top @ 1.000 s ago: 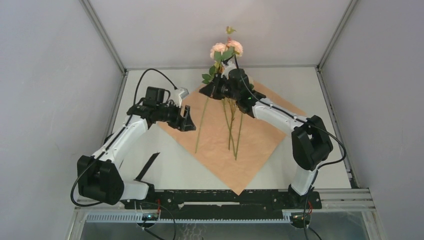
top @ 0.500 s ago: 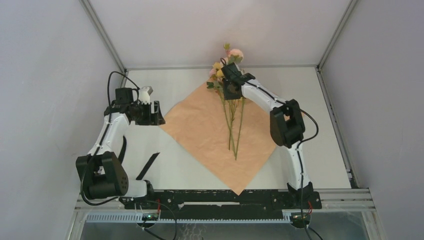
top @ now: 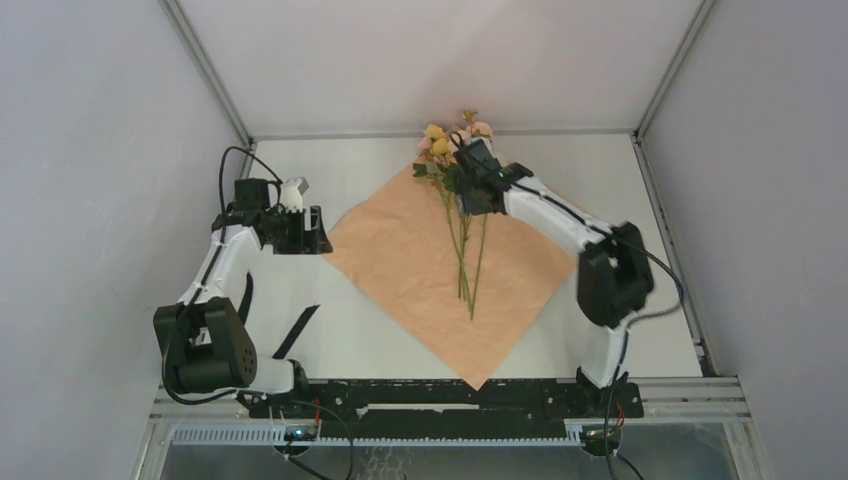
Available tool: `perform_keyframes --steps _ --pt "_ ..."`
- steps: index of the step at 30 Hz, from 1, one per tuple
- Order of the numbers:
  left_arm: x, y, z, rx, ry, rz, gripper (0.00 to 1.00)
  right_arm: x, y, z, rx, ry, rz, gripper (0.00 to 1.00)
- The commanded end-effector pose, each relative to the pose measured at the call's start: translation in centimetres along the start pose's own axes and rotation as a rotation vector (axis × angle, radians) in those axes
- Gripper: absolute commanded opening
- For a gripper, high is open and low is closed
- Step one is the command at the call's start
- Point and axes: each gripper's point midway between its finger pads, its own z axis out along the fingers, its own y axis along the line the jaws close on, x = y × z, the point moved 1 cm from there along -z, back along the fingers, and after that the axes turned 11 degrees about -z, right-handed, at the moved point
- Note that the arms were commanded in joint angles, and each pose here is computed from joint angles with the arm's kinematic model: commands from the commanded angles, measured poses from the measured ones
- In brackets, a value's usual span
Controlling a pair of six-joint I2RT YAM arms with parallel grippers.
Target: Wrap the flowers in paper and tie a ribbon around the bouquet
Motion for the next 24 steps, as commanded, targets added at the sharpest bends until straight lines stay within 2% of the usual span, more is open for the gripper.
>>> perform_keyframes --steps 1,4,10,14,16,20,22,24 --pt "0.7 -0.2 0.2 0.025 0.003 -0.001 0.80 -0.2 2.1 -8.1 -0.170 -0.215 -0.026 0.64" --pt "0.9 -0.3 0.5 0.034 0.016 -0.014 0.80 5.4 1.9 -8.9 -0.201 -0.104 0.079 0.64" --pt "3.3 0.6 3.5 0.032 0.125 -0.175 0.80 13.9 -2.6 -7.2 -0.053 0.067 0.243 0.64" --pt "5.0 0.0 5.3 0.066 0.194 -0.368 0.85 16.4 -5.4 -6.2 0.065 0.098 0.317 0.62" --pt "5.2 -0.5 5.6 0.092 0.175 -0.409 0.87 17.4 -6.0 -6.0 0.106 0.108 0.328 0.63" --pt "4.7 -0.9 6.6 0.043 0.073 -0.337 0.87 19.5 -5.8 -4.1 0.093 0.153 0.349 0.62" --pt "4.7 -1.5 7.4 0.019 0.083 -0.320 0.85 20.5 -5.3 -2.9 0.066 0.200 0.360 0.61" --pt "4.3 -0.9 8.1 -0.026 0.093 -0.364 0.83 21.0 -5.0 -1.9 0.068 0.228 0.359 0.61"
